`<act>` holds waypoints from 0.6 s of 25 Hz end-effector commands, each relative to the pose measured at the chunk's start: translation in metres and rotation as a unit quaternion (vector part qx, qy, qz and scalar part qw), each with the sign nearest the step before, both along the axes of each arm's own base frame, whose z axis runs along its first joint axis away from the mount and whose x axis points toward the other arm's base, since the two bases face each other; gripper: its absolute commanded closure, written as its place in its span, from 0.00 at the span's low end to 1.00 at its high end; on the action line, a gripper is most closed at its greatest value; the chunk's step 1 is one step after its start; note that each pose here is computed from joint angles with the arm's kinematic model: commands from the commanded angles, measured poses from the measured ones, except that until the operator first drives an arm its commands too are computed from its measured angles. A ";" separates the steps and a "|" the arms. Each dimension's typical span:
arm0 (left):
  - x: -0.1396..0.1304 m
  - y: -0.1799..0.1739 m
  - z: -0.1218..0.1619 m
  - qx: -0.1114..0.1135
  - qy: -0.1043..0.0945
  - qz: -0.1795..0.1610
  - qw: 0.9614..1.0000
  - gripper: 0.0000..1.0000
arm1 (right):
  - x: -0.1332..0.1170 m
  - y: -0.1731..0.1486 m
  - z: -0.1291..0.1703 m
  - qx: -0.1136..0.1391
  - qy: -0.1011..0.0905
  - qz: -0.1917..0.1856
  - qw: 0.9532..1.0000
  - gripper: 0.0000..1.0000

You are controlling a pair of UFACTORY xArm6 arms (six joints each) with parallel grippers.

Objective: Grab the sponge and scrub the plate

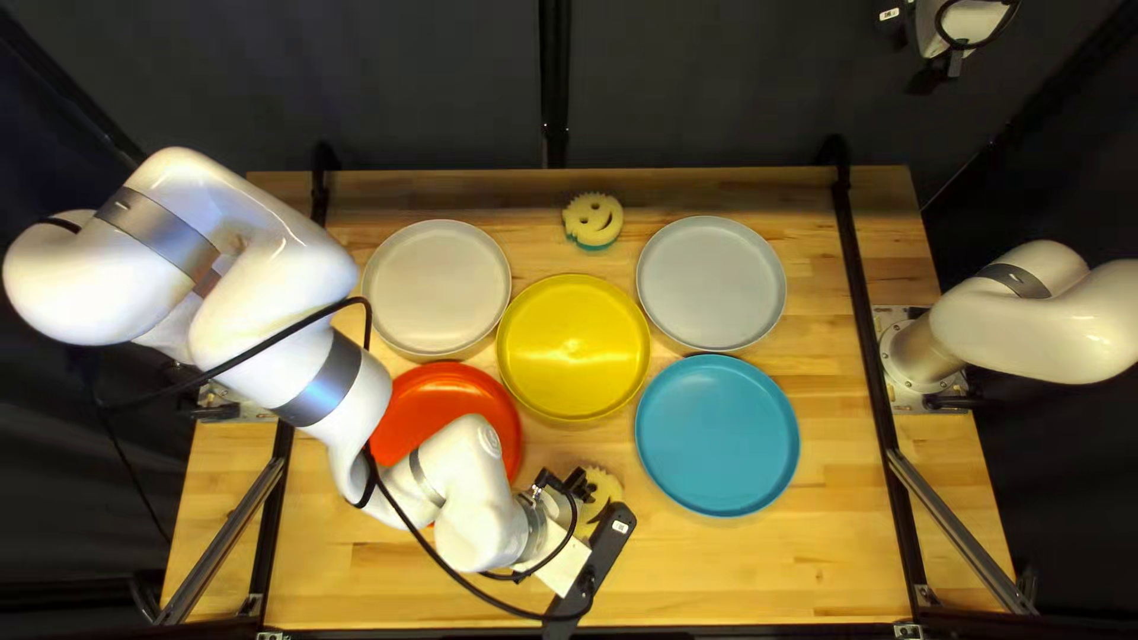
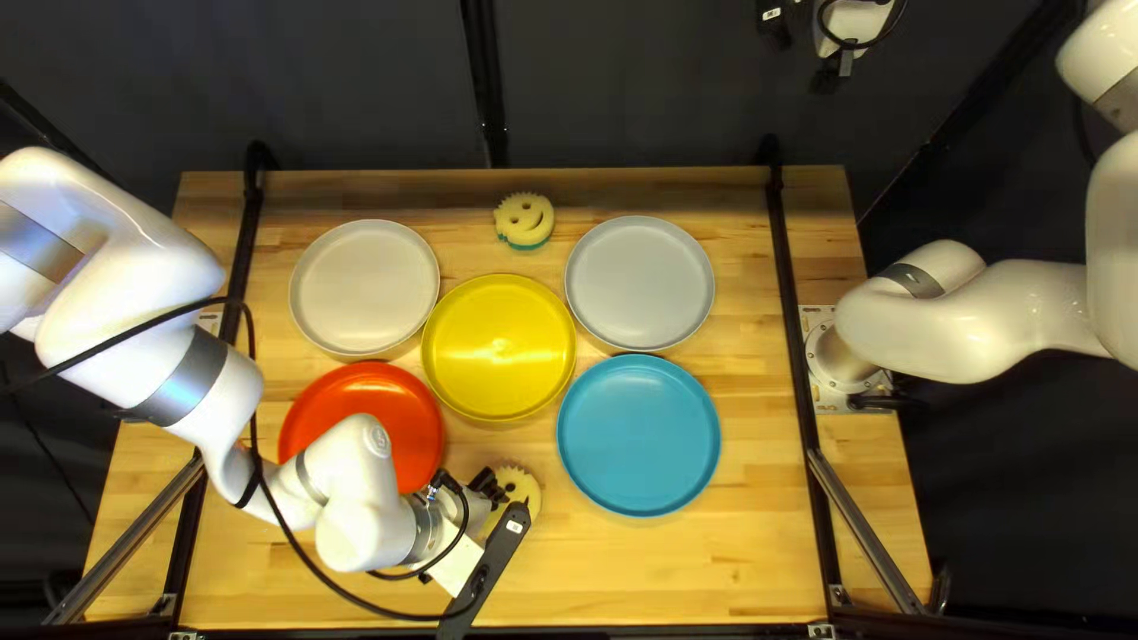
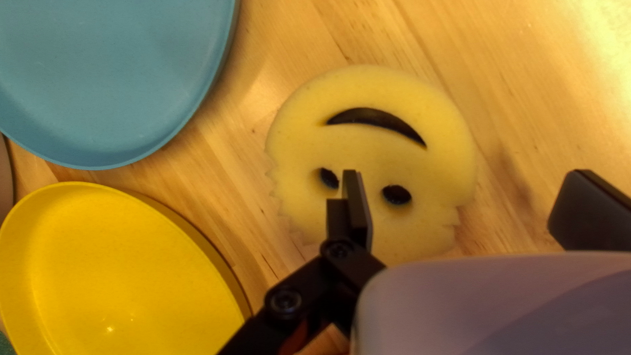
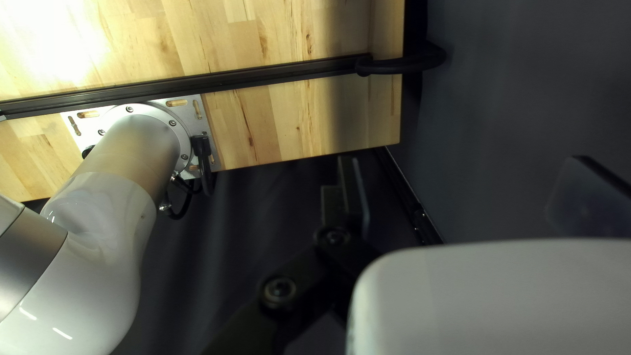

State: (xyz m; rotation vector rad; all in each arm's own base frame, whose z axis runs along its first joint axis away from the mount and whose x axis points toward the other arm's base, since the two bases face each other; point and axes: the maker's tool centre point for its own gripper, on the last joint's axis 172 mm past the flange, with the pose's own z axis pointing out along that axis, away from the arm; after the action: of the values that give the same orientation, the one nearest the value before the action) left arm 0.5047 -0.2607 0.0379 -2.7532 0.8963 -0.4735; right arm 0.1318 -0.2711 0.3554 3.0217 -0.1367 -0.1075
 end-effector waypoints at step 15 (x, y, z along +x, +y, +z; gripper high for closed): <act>-0.002 -0.001 0.002 -0.001 -0.001 0.000 1.000 1.00 | 0.000 0.000 0.000 0.000 0.000 0.000 1.000 0.00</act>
State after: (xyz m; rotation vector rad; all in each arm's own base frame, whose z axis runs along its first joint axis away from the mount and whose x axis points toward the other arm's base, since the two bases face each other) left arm 0.5044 -0.2607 0.0380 -2.7534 0.8953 -0.4733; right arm 0.1318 -0.2711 0.3554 3.0217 -0.1367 -0.1075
